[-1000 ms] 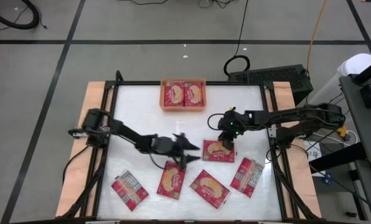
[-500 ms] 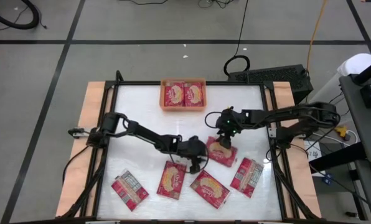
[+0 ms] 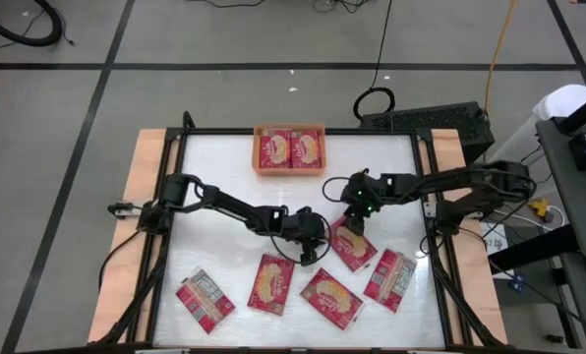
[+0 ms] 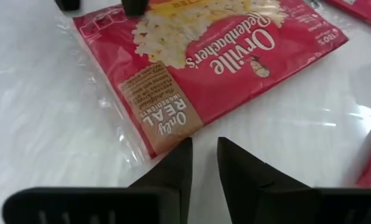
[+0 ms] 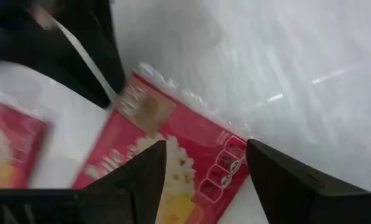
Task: Sort popcorn bags into baskets
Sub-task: Put the red popcorn bag into the orange bin
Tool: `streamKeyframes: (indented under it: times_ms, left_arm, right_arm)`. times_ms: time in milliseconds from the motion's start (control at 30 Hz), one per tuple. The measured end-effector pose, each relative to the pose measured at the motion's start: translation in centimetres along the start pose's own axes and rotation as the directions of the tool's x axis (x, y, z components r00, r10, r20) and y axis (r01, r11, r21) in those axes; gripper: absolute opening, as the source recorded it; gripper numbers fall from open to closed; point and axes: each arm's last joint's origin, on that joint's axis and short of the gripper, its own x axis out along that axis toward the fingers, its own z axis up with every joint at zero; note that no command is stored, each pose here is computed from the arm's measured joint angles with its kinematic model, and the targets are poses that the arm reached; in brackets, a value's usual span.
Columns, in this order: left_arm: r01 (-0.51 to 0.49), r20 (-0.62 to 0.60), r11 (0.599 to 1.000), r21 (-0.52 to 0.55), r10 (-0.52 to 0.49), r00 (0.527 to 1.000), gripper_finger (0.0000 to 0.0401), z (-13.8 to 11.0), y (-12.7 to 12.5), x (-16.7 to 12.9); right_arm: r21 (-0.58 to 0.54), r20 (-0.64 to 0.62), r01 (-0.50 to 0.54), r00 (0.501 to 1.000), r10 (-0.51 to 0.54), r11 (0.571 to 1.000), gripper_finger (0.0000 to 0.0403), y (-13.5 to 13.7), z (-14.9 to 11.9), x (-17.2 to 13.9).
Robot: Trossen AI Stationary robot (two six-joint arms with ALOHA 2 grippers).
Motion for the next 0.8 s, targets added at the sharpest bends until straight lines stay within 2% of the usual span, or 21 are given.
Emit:
streamKeyframes:
  times_ms: [100, 267, 333, 500, 600, 800]
  left_arm:
    - [0.042, 0.024, 0.999, 0.005, -0.042, 0.999, 0.0076, 0.4, -0.4, -0.2]
    - [0.101, 0.224, 0.991, 0.092, -0.119, 0.967, 0.0076, 2.0, -2.0, -0.3]
    - [0.089, 0.246, 0.99, 0.113, -0.114, 0.963, 0.0076, 1.8, -2.0, 0.1]
    - [0.05, 0.227, 0.995, 0.087, -0.069, 0.972, 0.0076, 1.2, -1.3, 0.8]
    - [0.032, 0.174, 0.998, 0.045, -0.04, 0.984, 0.0076, 0.3, -0.5, 1.5]
    - [0.016, 0.149, 1.0, 0.007, -0.017, 0.989, 0.0076, -0.2, 0.2, 1.9]
  right_arm:
    - [0.052, -0.004, 0.058, 0.998, -0.058, 0.997, 0.0215, 0.1, -0.4, -1.4]
    - [0.105, -0.032, 0.136, 0.991, -0.134, 0.985, 0.0215, 0.2, -1.4, -2.4]
    - [0.127, -0.045, 0.136, 0.99, -0.131, 0.982, 0.0215, 0.0, -2.2, -2.1]
    - [0.199, -0.018, 0.055, 0.998, -0.053, 0.978, 0.0215, -0.4, -3.9, -0.8]
    - [0.235, 0.033, -0.007, 0.999, -0.001, 0.972, 0.0215, -0.6, -4.6, -0.3]
    - [0.247, 0.118, -0.105, 0.99, 0.077, 0.963, 0.0215, -0.3, -5.5, 0.4]
